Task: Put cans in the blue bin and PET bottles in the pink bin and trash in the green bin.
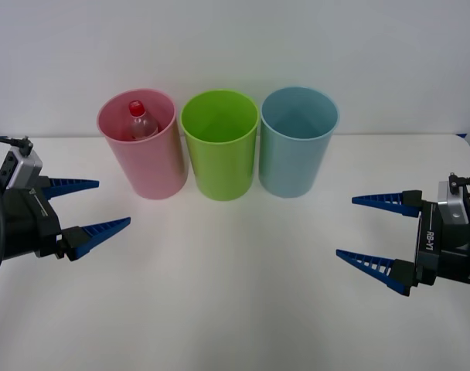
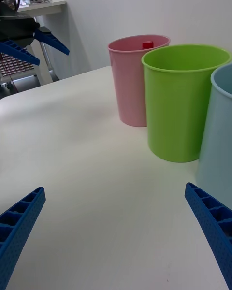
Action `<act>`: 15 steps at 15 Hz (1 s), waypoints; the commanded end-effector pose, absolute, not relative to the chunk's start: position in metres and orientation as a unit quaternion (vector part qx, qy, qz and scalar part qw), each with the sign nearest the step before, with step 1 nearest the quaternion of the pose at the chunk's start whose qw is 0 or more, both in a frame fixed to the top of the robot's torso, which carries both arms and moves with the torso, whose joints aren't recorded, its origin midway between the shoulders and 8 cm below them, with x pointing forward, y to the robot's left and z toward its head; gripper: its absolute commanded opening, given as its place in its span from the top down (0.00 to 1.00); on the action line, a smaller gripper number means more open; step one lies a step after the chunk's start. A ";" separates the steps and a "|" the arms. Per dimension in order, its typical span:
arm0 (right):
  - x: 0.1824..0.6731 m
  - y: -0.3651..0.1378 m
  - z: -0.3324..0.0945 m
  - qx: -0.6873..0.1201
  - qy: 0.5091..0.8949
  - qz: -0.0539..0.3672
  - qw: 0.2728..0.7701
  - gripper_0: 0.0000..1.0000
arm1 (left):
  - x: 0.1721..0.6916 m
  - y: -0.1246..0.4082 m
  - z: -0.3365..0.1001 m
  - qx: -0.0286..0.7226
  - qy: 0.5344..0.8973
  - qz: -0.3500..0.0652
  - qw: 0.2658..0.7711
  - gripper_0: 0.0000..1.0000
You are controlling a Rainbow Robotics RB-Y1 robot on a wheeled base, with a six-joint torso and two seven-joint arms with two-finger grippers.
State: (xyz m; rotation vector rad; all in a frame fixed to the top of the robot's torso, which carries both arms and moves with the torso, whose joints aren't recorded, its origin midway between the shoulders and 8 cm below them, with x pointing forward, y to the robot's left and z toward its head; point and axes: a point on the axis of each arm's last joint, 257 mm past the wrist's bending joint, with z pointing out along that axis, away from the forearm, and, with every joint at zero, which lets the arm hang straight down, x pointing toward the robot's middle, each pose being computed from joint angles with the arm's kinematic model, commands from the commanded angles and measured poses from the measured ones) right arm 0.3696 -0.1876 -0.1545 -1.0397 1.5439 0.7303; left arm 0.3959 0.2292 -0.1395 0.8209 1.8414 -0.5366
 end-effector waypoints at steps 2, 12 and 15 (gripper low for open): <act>0.370 -0.188 -0.155 -0.437 0.650 0.307 0.541 0.00 | 0.372 0.241 -0.157 0.336 0.779 -0.203 0.489 0.00; 0.370 -0.188 -0.155 -0.437 0.650 0.307 0.541 0.00 | 0.334 0.261 -0.205 0.300 0.817 -0.166 0.464 0.00; 0.370 -0.188 -0.155 -0.437 0.650 0.307 0.541 0.00 | 0.328 0.258 -0.210 0.285 0.819 -0.176 0.465 0.00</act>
